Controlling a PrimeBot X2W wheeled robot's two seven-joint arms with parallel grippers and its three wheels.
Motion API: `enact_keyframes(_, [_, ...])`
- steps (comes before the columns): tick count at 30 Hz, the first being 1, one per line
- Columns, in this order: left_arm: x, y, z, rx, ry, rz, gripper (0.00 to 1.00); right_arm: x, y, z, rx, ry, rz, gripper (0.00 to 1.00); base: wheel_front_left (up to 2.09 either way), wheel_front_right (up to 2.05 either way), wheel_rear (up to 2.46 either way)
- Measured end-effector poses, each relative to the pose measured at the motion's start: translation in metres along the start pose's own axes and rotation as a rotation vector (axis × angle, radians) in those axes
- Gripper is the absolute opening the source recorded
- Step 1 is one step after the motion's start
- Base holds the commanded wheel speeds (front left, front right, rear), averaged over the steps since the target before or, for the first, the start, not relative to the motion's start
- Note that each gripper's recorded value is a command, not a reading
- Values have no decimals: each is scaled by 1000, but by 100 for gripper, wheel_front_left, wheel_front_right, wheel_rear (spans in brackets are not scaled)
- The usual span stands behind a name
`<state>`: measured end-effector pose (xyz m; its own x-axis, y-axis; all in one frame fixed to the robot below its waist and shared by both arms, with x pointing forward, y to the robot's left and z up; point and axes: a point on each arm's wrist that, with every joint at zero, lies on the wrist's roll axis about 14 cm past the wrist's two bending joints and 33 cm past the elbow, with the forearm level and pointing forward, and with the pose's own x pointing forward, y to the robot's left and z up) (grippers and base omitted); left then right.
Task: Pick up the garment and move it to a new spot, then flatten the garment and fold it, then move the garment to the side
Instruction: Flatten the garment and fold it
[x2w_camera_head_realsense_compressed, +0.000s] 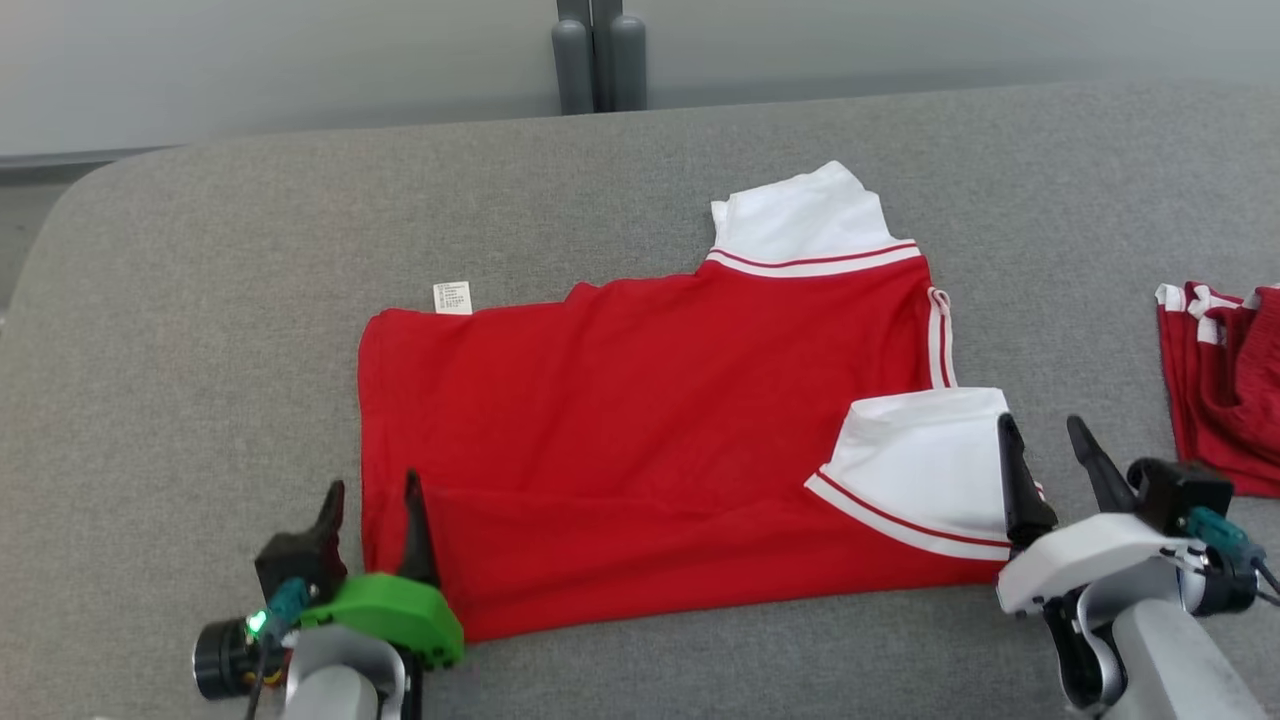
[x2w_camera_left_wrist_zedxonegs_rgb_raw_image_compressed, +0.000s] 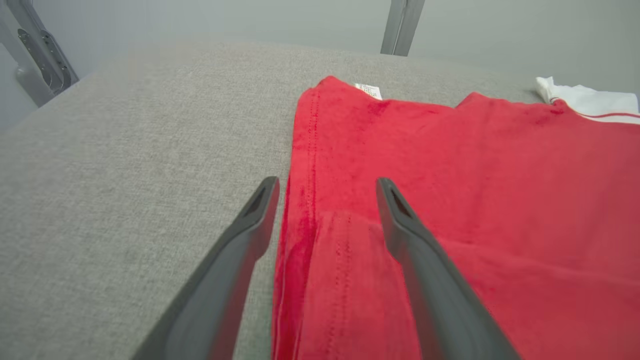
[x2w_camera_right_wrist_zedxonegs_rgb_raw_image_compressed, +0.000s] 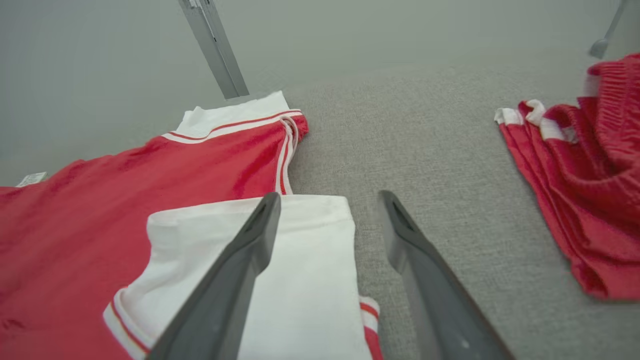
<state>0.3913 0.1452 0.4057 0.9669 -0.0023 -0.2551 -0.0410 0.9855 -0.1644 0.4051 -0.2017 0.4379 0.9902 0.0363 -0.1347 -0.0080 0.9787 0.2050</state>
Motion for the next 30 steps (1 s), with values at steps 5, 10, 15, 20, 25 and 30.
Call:
enact_keyframes(5, [38, 5, 21, 14, -30, 10, 100, 27, 16, 14, -14, -38, 45, 100, 0, 0, 0])
enact_keyframes(10, [72, 11, 25, 67, -6, 8, 100, 47, 24, 19, -19, -51, 71, 100, 0, 0, 0])
enact_keyframes(15, [103, 16, 27, 90, 17, 13, 100, 66, 29, 21, -34, -55, 96, 100, 0, 0, 0])
enact_keyframes(20, [126, 13, 24, 101, 38, 3, 100, 83, 28, 25, -56, -63, 109, 100, 0, 0, 0])
enact_keyframes(25, [131, 10, -5, 123, 121, -5, 77, 96, 27, 27, -71, -63, 118, 100, 0, 0, 0])
enact_keyframes(30, [140, 9, -5, 113, 109, 2, 46, 114, 27, 34, -104, -72, 137, 100, 0, 0, 0])
